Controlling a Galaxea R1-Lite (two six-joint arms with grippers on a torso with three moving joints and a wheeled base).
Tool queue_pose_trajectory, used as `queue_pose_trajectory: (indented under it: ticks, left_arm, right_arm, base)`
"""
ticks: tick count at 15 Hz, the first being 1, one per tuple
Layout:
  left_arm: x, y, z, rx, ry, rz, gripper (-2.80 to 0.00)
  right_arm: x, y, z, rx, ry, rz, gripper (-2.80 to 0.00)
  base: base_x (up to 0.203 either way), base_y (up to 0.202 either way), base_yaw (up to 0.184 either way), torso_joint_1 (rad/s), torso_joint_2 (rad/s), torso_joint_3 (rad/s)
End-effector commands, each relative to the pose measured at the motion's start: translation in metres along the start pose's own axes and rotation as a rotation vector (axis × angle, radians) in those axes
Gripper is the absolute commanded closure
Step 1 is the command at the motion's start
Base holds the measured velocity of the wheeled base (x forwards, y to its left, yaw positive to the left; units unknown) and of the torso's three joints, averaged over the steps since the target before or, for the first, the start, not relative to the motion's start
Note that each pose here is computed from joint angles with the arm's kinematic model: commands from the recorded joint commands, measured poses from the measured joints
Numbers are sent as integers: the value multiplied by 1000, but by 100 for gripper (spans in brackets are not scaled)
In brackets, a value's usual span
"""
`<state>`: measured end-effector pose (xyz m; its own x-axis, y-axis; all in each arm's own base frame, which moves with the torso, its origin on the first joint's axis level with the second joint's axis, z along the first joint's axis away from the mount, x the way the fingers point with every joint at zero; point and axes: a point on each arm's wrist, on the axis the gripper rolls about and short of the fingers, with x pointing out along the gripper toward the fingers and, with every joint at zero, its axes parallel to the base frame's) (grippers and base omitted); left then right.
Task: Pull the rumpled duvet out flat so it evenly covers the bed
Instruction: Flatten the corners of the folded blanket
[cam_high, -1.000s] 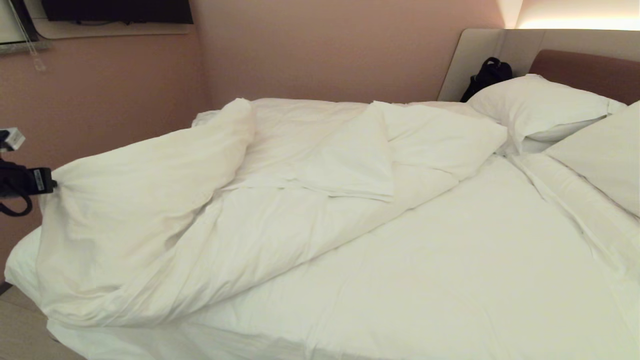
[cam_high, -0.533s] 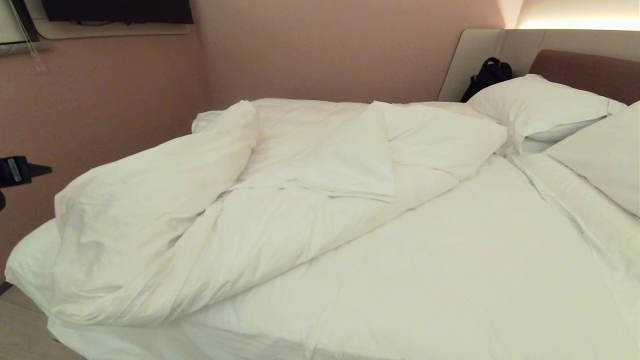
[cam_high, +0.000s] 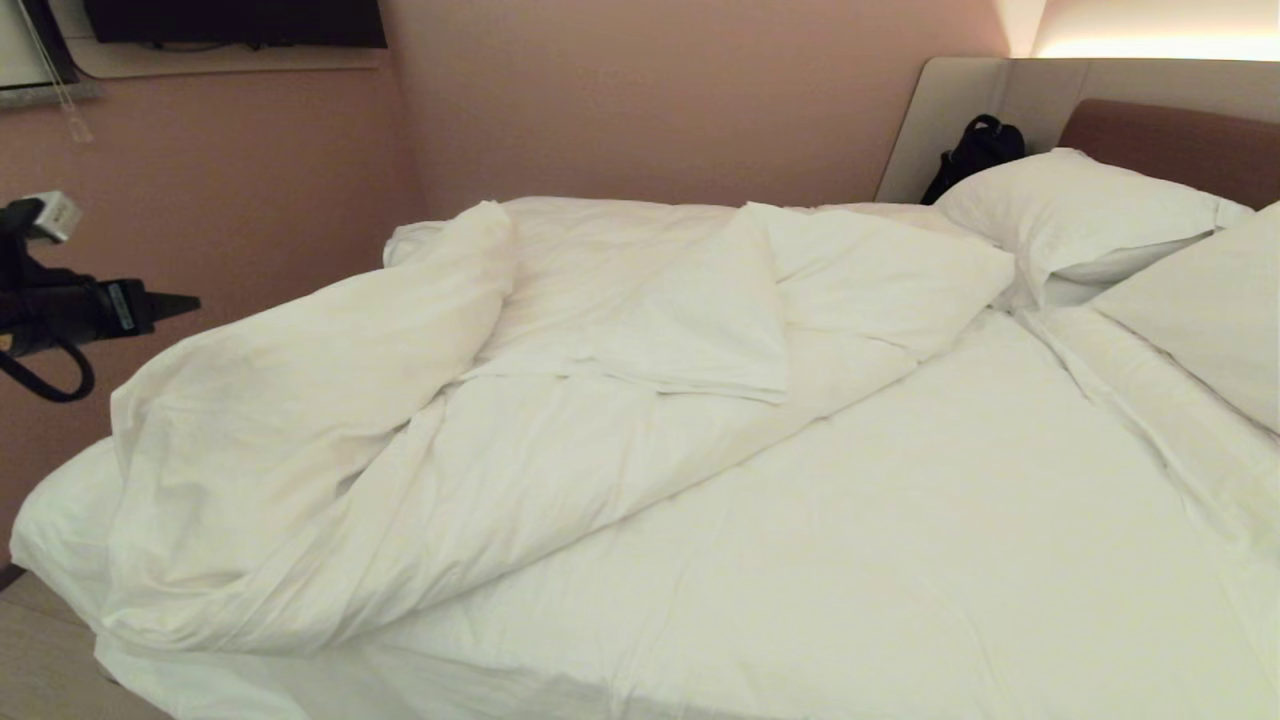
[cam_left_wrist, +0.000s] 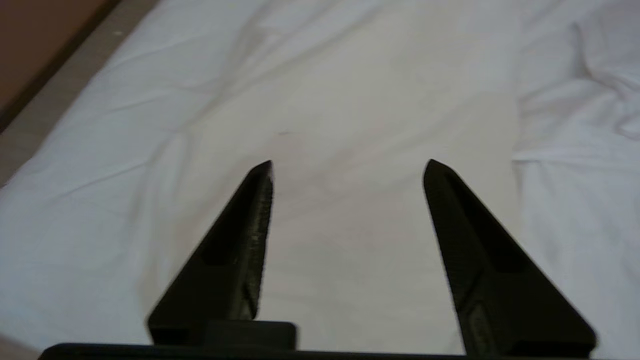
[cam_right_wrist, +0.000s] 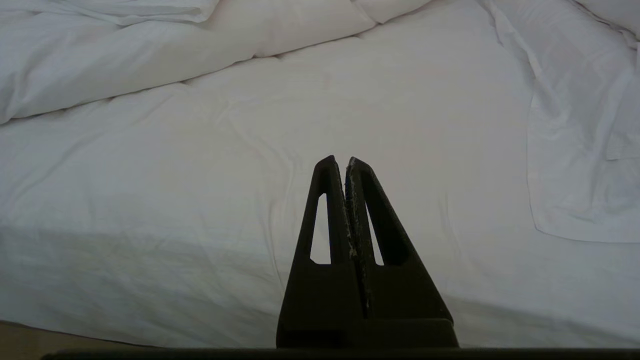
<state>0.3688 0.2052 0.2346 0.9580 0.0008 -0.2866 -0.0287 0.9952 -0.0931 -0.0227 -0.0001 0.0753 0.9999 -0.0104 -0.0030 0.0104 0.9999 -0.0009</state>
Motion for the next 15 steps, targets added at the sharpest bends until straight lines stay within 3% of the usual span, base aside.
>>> queue_pose_trajectory:
  ticks: [1,5,8,12,15]
  left_arm:
    - [14,-24,-3,21,17,-62,0]
    - [46,-70,-19,162,62,-154,0]
    - [70,-92,-29,192,90,-109,0]
    - [106,-116,-44,219,113,43,0]
    - [132,-140,-56,237,107,87,0]
  right_arm:
    - [0,0,0,-1,0,0,0]
    - [0,0,0,-1,0,0,0]
    - [0,0,0,-1,0,0,0]
    - [0,0,0,0,0,0,0]
    - [0,0,0,-1,0,0,0]
  base:
    - [0,0,0,0,0,0]
    - [0,0,0,0,0,0]
    - [0,0,0,0,0,0]
    - [0,0,0,0,0,0]
    - [0,0,0,0,0,0]
